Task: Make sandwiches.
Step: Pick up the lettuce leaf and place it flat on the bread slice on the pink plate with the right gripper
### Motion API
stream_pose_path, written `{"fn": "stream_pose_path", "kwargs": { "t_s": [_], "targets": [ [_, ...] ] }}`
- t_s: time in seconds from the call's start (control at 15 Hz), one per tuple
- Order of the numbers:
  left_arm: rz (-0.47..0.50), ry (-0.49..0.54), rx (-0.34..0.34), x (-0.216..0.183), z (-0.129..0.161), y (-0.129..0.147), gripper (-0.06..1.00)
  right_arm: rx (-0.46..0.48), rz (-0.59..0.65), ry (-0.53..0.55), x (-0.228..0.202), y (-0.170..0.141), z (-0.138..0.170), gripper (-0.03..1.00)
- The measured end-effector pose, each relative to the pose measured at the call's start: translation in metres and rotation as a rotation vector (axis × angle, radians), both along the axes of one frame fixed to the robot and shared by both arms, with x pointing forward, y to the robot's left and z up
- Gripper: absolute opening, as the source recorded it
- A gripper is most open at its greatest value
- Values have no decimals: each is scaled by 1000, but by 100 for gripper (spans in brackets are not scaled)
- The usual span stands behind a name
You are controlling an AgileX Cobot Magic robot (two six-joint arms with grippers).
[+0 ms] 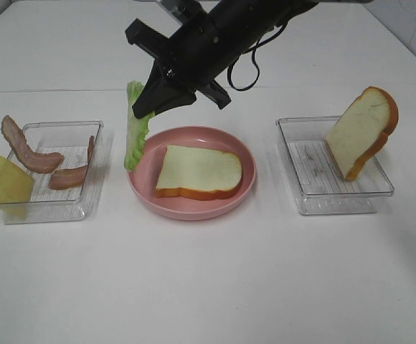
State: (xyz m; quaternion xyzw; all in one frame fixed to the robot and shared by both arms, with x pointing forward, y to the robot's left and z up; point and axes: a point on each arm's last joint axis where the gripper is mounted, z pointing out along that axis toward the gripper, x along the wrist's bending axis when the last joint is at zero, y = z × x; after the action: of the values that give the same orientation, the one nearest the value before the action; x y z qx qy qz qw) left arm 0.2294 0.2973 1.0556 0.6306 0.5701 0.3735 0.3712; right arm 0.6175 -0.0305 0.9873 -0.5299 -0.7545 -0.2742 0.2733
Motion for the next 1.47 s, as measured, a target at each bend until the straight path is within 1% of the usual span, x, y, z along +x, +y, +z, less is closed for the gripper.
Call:
{"fn": "stream_pose_path", "kwargs": {
  "t_s": [0.13,0.2,0.27,0.47,0.67,0.93,1.13,1.27,1.47],
  "targets": [
    [0,0,0,0,0,0,99,-9,-8,26,5,3,-23,3],
    [0,0,0,0,0,0,99,-26,-4,24,6,2,-28,3],
    [0,0,0,0,0,0,99,-56,1,16,8,0,-35,3],
    [0,0,0,0,0,0,99,-202,-2,-31,11,-10,-44,3],
    [0,0,0,0,0,0,99,-290,-17,-53,14,-17,-49,3],
    [0,0,0,0,0,0,99,-374,-40,-82,17,-24,-52,2],
    [0,0,0,0,0,0,99,-460,-55,-105,19,-31,-55,2],
    [0,0,0,0,0,0,99,-487,-63,-111,20,-33,-56,2],
    [0,0,0,0,0,0,99,-493,-62,-116,21,-34,-56,2]
  ]
}}
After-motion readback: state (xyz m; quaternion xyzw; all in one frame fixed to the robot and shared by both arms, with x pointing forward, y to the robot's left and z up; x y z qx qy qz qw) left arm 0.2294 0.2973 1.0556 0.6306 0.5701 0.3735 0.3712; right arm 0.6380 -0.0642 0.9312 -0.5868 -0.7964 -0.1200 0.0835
